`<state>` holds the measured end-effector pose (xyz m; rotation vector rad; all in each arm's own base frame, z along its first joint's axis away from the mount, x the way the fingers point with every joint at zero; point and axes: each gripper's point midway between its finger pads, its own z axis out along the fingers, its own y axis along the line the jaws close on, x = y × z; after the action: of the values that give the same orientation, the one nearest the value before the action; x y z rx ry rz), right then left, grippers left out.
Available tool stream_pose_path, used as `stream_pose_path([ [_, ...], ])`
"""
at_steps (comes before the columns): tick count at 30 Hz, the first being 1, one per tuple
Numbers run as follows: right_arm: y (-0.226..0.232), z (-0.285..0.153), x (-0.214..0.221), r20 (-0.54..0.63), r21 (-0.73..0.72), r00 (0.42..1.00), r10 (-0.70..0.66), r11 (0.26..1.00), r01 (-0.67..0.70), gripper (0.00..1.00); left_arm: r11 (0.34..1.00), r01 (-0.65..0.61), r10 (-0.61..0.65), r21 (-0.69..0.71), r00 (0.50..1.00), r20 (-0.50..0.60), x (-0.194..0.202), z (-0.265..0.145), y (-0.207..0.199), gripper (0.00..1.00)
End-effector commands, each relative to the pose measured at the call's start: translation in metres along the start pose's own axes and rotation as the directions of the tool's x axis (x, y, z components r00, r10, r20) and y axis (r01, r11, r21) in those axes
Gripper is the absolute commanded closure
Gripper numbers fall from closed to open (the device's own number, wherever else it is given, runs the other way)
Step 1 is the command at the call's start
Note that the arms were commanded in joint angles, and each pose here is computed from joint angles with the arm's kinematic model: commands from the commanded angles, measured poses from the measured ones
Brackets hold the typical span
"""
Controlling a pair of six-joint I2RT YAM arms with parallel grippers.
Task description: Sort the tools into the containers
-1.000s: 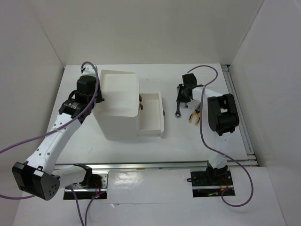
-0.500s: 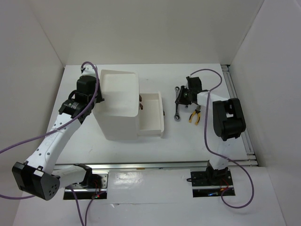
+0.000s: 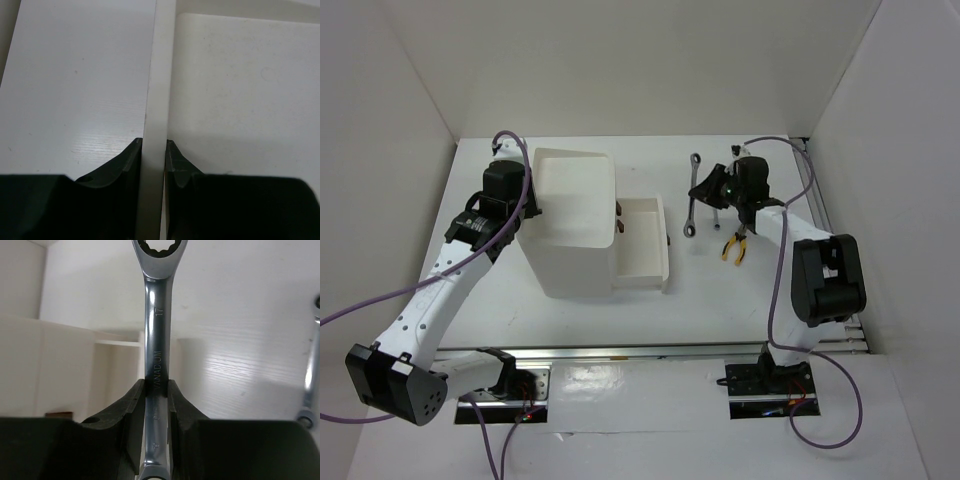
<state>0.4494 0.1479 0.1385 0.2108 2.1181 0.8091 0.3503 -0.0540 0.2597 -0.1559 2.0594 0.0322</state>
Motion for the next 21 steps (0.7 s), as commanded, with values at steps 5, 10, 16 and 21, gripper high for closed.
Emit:
stream_pose_path([
  [5, 0.133, -0.030, -0.049, 0.143, -0.335, 0.984, -0.102, 0.931, 0.145, 1.00, 0.998, 0.028, -0.017, 0.061, 0.984, -0.180, 0.050, 0.003, -0.016, 0.74],
  [10, 0.174, -0.021, -0.019, 0.124, -0.335, 0.969, -0.215, 0.910, 0.245, 1.00, 0.998, 0.031, -0.020, 0.064, 0.985, -0.172, 0.046, 0.002, -0.016, 0.74],
  [16, 0.162, 0.002, 0.018, 0.046, -0.281, 0.955, -0.292, 0.914, 0.293, 1.00, 0.998, 0.031, -0.020, 0.064, 0.985, -0.172, 0.046, 0.002, -0.016, 0.74],
  [21, 0.152, 0.008, 0.045, -0.012, -0.253, 0.936, -0.352, 0.907, 0.338, 1.00, 0.998, 0.031, -0.020, 0.064, 0.985, -0.172, 0.046, 0.002, -0.016, 0.74],
])
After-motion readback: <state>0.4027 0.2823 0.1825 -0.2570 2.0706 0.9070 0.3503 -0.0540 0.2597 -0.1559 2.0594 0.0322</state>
